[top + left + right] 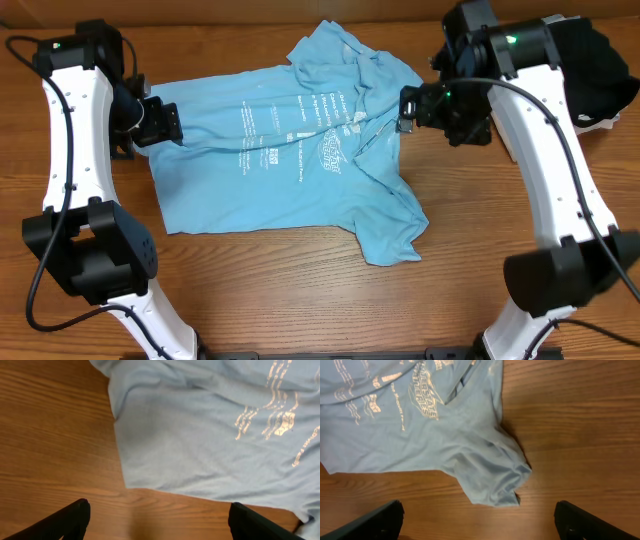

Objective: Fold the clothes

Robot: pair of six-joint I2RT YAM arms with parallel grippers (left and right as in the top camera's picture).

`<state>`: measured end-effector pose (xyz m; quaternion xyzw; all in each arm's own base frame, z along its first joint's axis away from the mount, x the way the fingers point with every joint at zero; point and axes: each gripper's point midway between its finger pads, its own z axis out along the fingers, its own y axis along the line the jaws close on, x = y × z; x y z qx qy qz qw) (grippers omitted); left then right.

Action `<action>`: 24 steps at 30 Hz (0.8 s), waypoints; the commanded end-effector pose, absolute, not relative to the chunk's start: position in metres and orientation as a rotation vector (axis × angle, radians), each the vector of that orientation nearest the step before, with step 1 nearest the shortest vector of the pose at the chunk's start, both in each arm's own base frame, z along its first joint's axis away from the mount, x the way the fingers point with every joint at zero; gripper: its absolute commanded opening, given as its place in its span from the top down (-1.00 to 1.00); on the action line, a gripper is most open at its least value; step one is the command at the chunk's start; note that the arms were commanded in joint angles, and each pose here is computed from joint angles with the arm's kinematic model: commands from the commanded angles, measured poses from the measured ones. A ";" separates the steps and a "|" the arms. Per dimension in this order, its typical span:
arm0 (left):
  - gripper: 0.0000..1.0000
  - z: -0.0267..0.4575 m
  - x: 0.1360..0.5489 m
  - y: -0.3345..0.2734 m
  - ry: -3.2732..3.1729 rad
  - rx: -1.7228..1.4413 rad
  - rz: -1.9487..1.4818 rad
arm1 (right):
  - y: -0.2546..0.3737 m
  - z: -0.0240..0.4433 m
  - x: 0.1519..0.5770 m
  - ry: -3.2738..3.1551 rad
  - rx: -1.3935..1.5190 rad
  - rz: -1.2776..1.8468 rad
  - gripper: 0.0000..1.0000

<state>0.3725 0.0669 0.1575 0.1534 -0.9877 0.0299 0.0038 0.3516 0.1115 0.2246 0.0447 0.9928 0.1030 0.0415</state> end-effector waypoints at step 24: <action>-0.96 0.038 0.268 0.031 -3.161 0.759 0.237 | 0.143 0.228 0.291 2.962 0.216 -0.082 -0.75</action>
